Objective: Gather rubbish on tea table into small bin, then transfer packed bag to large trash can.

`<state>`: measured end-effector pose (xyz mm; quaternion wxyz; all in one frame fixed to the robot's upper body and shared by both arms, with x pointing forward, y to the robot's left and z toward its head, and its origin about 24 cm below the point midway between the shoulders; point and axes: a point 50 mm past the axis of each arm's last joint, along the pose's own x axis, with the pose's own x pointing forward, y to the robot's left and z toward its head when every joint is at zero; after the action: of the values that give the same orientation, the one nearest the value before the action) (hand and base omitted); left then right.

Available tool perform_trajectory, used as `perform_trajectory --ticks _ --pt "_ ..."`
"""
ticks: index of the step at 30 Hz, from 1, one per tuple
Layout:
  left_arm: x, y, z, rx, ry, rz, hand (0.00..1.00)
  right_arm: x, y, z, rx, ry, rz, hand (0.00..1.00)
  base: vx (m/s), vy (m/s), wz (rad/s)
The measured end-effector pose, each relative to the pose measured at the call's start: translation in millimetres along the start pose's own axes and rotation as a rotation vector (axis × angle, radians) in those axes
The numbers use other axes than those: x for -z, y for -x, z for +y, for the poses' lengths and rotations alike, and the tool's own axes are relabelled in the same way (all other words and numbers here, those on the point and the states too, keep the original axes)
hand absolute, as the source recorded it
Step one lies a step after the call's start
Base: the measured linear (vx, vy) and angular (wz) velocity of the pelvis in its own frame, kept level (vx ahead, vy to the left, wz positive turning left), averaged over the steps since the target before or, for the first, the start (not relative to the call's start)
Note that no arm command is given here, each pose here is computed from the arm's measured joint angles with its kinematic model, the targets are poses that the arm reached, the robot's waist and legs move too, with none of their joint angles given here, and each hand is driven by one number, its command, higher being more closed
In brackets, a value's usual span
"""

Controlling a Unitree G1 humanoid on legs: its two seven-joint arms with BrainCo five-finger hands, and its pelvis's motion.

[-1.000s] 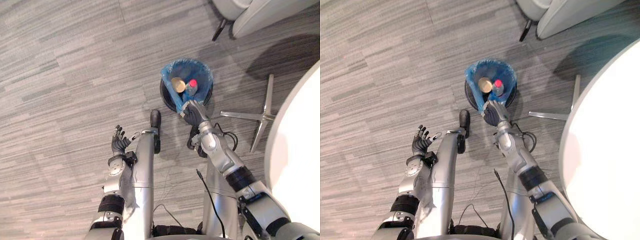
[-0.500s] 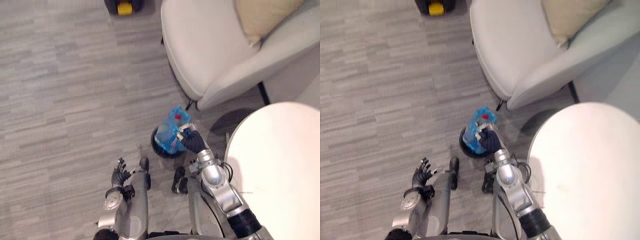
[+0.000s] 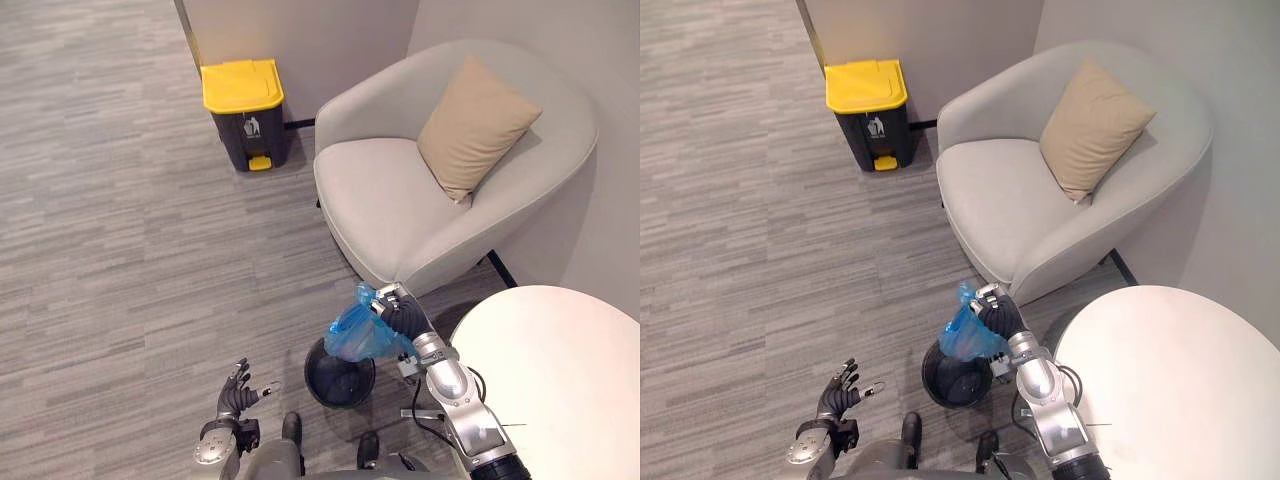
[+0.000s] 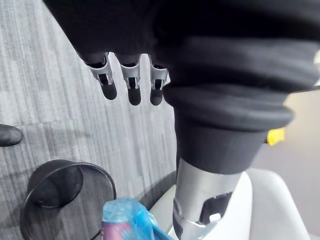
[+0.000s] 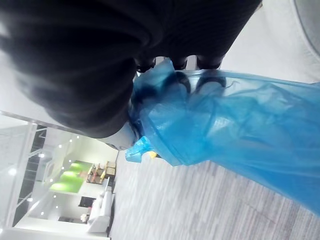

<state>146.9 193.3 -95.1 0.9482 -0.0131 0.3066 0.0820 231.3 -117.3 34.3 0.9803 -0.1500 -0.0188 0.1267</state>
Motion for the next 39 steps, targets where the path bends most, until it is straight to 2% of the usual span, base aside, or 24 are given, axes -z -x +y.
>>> perform_trajectory --ticks 11,22,26,39 --pt "-19.7 9.2 -16.9 0.094 -0.02 -0.105 0.0 0.2 0.6 -0.5 -0.042 -0.21 -0.006 1.0 -0.06 0.008 -0.02" --pt "-103.2 16.5 -44.0 0.21 -0.036 -0.48 0.0 -28.3 -10.0 -2.4 -0.126 -0.388 -0.145 1.0 -0.01 0.007 -0.01" --pt "-116.6 19.3 -52.0 0.266 -0.057 -0.543 0.0 -38.4 -16.6 0.1 -0.178 -0.435 -0.189 1.0 0.01 -0.003 -0.07" --pt "-154.0 21.5 -88.1 0.434 -0.232 -0.705 0.0 -60.7 -24.8 25.9 -0.398 -0.504 -0.261 1.0 0.0 -0.005 -0.02"
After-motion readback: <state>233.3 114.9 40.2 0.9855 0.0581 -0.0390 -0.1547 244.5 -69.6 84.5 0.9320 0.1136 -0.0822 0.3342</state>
